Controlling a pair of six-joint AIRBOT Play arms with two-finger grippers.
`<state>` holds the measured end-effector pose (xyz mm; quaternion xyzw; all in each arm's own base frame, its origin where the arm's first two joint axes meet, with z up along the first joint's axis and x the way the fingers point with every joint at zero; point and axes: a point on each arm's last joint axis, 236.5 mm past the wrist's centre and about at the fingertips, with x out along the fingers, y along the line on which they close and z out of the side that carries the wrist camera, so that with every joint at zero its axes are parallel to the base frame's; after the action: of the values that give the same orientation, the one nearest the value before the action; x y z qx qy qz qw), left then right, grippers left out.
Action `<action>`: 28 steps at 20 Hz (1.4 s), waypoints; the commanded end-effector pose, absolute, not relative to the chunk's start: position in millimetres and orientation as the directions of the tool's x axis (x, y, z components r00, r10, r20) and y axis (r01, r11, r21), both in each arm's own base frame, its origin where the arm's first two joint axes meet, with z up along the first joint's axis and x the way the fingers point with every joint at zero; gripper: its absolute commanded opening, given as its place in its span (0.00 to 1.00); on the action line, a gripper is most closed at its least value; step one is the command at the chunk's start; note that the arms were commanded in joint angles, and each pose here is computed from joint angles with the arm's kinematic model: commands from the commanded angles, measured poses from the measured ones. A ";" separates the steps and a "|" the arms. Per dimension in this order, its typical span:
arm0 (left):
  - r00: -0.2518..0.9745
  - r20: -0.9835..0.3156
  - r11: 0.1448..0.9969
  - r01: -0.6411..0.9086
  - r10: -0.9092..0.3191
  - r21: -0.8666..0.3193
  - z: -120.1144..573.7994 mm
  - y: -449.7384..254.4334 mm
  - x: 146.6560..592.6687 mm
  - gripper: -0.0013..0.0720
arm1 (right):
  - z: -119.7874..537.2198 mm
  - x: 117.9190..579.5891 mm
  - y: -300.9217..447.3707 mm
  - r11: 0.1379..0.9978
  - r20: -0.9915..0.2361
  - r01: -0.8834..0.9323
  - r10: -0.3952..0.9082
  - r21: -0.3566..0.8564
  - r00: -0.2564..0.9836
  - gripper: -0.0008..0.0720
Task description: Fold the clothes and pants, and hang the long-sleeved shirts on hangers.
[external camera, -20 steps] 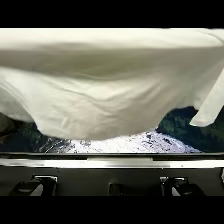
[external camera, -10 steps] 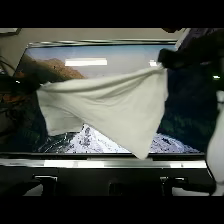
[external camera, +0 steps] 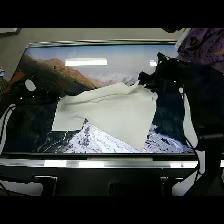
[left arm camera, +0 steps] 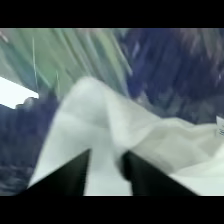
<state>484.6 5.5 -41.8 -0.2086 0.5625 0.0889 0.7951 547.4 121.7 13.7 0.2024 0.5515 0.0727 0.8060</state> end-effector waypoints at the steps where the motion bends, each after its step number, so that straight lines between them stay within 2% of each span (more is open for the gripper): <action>1: 0.321 -0.944 0.908 -0.367 -0.080 -0.202 -17.2 47.2 481.9 0.59 | 36.3 514.6 100.1 0.946 -0.897 -0.051 0.319 0.319 0.306 0.58; 3: 0.343 -0.934 0.872 -0.422 -0.102 -0.250 2.4 69.1 474.7 0.59 | 48.7 480.6 73.9 0.959 -0.936 -0.161 0.266 0.233 0.229 0.58; 5: 0.352 -0.929 0.863 -0.429 -0.111 -0.266 14.7 85.5 463.7 0.59 | 59.2 453.5 58.4 0.937 -0.913 -0.123 0.346 0.326 0.214 0.58; 8: 0.365 -0.925 0.838 -0.468 -0.105 -0.279 21.5 103.2 451.4 0.59 | 33.7 382.8 32.0 0.919 -0.909 0.016 0.386 0.393 0.160 0.58; 10: 0.355 -0.929 0.834 -0.477 -0.106 -0.277 16.9 105.4 448.2 0.59 | 6.5 329.6 43.1 0.884 -0.887 0.089 0.448 0.459 0.115 0.59; 12: 0.344 -0.932 0.835 -0.476 -0.111 -0.275 12.3 102.5 446.5 0.59 | -18.1 287.6 69.8 0.833 -0.848 0.154 0.522 0.531 0.097 0.69; 15: 0.338 -0.934 0.838 -0.473 -0.115 -0.274 9.8 99.7 446.9 0.58 | -49.2 247.3 102.5 0.732 -0.774 0.265 0.621 0.628 0.121 0.69; 19: 0.338 -0.934 0.837 -0.473 -0.115 -0.274 9.8 99.7 447.0 0.58 | -82.0 217.0 108.5 0.714 -0.774 0.333 0.627 0.616 0.088 0.69; 28: 0.326 -0.937 0.826 -0.491 -0.122 -0.278 8.6 96.7 444.8 0.58 | -93.4 227.2 105.5 0.702 -0.778 0.357 0.613 0.617 0.138 0.69</action>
<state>446.1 97.4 9.4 -0.2624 0.5663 0.1149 0.7729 224.1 104.0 -90.4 0.3634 0.6542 0.0997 0.6557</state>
